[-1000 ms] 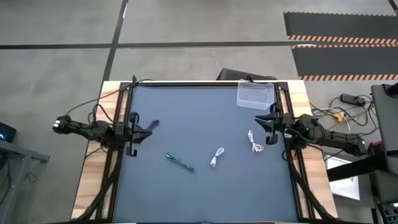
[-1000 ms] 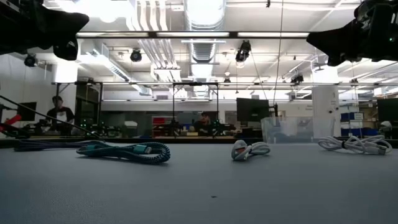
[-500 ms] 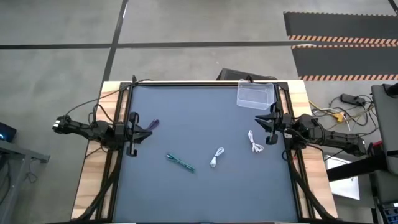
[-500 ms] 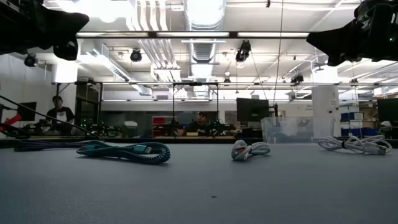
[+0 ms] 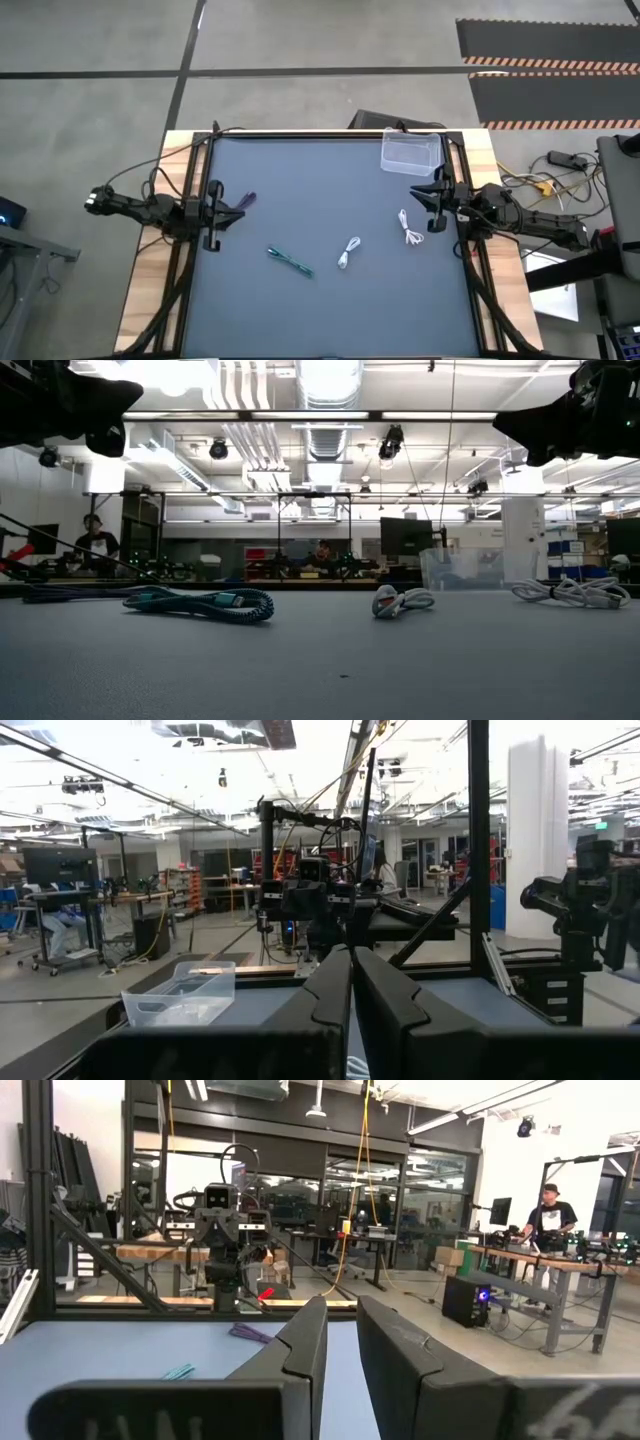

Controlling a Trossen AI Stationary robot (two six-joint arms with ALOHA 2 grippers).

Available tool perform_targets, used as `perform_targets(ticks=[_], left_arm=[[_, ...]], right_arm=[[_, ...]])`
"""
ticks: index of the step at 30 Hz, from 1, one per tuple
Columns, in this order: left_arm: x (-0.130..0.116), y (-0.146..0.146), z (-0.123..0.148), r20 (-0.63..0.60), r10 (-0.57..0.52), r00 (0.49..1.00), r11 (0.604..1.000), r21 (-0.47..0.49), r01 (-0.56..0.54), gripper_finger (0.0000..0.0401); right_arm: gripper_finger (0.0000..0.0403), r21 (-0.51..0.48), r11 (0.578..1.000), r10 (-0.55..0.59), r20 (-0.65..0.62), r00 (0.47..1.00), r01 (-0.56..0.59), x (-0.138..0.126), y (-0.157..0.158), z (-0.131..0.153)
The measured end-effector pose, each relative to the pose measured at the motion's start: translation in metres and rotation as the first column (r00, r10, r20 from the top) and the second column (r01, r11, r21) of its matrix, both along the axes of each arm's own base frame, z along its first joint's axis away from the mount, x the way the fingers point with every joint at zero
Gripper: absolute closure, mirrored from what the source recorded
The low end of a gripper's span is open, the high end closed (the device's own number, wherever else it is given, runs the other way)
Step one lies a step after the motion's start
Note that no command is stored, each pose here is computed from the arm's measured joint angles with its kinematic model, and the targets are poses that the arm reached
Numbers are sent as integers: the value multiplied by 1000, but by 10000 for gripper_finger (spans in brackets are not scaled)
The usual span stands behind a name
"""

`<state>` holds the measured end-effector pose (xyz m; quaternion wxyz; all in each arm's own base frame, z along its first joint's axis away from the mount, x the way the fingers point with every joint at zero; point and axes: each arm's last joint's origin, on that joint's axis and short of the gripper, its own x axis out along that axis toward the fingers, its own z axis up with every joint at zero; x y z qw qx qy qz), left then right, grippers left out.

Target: Pick and place USB-C Cables

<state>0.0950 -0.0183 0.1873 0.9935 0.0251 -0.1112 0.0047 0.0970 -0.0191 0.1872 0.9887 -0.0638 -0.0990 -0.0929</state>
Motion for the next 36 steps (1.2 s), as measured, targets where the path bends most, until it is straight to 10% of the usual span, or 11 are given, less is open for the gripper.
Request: perform_targets(ticks=[20, 27, 36], left_arm=[[0, 0, 0, 0, 0, 1000, 1000, 0, 0, 401], [0, 0, 0, 0, 0, 1000, 1000, 0, 0, 401], [0, 0, 0, 0, 0, 1000, 1000, 0, 0, 401]], right_arm=[[351, -3, 999, -47, 19, 999, 47, -1, -1, 2], [351, 496, 865, 6, 144, 990, -77, -1, -2, 2], [351, 551, 828, 12, 163, 986, -101, -1, -2, 2]])
